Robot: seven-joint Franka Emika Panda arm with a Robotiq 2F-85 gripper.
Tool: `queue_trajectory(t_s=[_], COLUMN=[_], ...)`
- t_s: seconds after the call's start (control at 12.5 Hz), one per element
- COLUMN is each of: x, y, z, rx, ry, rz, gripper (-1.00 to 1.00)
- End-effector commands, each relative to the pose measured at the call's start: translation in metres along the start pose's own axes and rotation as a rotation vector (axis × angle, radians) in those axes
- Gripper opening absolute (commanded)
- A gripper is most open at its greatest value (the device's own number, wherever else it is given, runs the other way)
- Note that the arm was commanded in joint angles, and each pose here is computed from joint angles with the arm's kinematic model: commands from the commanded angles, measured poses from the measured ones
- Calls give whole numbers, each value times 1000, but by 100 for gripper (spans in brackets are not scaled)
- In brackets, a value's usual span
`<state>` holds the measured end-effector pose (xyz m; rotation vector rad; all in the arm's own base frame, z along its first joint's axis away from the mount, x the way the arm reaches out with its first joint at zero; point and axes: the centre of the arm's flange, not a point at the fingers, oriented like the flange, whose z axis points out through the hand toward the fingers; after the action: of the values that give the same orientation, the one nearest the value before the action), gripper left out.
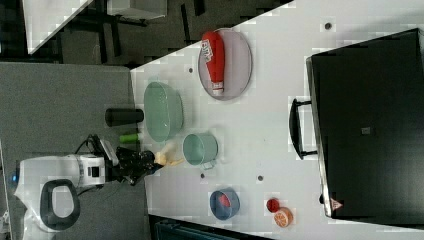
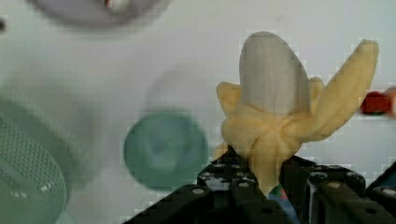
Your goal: Pick Banana and place it in mug.
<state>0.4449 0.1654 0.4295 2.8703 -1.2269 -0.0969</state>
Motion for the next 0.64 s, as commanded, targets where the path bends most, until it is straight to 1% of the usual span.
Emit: queue_trajectory(t_s=[0.08, 0.32, 0.48, 0.64], x=[-29, -56, -59, -55], y=[-33, -60, -71, -74], z=[5, 50, 83, 115], rx=[45, 40, 23, -27], ry=[3, -27, -45, -20], rz=[157, 270, 311, 302], gripper=[-46, -46, -46, -46])
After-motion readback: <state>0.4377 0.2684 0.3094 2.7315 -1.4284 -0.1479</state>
